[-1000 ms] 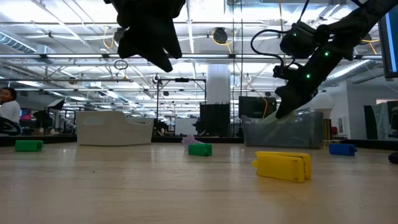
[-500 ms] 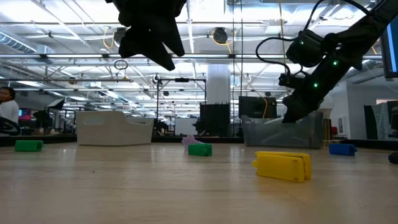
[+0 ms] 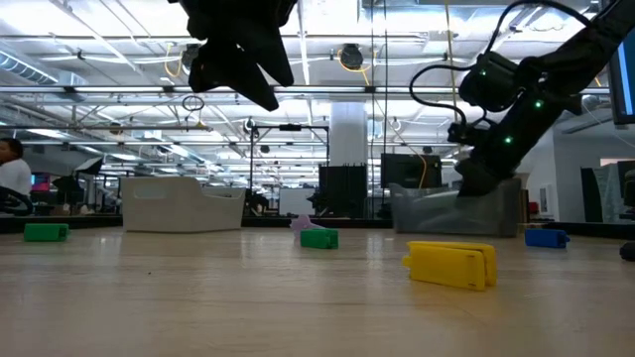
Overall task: Pick and place Stapler, Stapler remover, tape
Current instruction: Put the light green stapler into the black bin, then put the black stapler into the black bin
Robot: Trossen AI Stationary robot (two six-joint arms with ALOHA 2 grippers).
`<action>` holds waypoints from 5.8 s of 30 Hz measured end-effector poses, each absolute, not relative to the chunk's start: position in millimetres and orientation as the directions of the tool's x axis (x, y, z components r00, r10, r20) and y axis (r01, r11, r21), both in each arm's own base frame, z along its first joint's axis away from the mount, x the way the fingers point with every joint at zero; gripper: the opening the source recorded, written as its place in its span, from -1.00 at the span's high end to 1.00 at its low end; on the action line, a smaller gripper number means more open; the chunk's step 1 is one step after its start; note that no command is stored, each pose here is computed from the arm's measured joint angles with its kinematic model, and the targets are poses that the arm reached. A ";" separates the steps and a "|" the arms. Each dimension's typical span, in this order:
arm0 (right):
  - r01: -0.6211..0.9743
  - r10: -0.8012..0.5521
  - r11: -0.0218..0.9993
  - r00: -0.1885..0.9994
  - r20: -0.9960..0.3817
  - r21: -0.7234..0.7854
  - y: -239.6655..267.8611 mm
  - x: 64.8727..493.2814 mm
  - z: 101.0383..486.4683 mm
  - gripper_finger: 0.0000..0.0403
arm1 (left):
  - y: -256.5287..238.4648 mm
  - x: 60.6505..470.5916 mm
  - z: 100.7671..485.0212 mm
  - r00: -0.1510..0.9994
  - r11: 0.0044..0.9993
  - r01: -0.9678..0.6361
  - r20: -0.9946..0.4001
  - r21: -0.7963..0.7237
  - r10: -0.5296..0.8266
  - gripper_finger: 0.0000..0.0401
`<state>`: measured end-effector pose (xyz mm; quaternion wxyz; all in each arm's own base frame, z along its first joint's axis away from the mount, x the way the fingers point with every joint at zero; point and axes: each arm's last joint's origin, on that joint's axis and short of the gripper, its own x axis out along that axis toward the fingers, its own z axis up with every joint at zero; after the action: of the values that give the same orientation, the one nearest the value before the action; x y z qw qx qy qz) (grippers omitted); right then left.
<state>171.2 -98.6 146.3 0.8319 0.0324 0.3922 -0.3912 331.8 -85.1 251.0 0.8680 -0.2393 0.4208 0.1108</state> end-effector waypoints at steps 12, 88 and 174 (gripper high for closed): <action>0.681 -0.626 0.689 0.387 -0.677 -0.248 -99.3 171.0 146.3 0.29 | -87.9 332.0 251.7 0.631 0.863 -0.383 -0.776 -0.330 -0.017 0.13; -0.326 0.319 0.908 0.137 -0.938 0.261 67.1 124.6 215.5 0.17 | -92.8 267.2 251.6 0.887 0.872 -0.062 -0.427 -0.485 -0.174 0.13; -0.012 0.304 0.952 -0.037 -0.952 0.305 86.2 158.6 215.8 0.33 | -56.5 174.2 212.4 0.967 0.896 0.009 -0.223 -0.443 -0.120 0.13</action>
<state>158.6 86.2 215.8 0.6864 0.1029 0.7107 0.1153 174.2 -56.5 212.4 0.9660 -0.2250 0.1231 -0.0332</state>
